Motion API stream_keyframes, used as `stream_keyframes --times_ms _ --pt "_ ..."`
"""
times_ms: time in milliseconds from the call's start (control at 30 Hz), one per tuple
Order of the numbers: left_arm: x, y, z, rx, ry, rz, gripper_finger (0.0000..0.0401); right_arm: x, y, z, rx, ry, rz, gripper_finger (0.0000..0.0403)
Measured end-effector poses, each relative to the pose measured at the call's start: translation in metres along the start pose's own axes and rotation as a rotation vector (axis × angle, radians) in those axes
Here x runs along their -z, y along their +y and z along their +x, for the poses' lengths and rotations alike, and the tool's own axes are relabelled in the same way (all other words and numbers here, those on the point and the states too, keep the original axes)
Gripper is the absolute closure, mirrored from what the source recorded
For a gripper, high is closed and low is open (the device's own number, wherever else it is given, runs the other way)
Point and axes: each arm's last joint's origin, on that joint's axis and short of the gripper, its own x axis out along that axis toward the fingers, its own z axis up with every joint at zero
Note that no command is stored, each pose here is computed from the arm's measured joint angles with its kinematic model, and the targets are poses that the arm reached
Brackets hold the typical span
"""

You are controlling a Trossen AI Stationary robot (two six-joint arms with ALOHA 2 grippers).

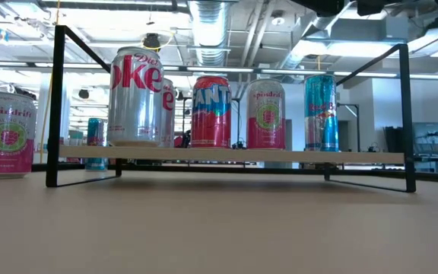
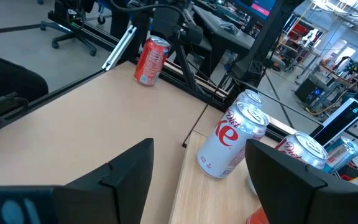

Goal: Place canned beverage on shelf
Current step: Put the orange soda can on the shelf aligned with the other pink soda can

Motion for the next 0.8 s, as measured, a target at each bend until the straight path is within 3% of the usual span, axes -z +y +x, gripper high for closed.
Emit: stream_keyframes --times_ms 267,433,633,800 --pt "-0.005 0.0 -0.005 0.016 0.007 -0.006 0.0125 0.0 0.0 0.0 0.0 0.0 0.0 0.0127" --pt "-0.019 0.0 -0.038 0.1 -0.124 -0.048 0.0125 0.0 0.0 0.0 0.0 0.0 0.0 0.0127" --pt "-0.064 0.003 -0.076 0.227 -0.216 -0.184 0.0125 0.0 0.0 0.0 0.0 0.0 0.0 0.0127" --pt "-0.112 0.022 -0.104 0.28 -0.332 -0.257 0.0125 0.0 0.0 0.0 0.0 0.0 0.0 0.0127"
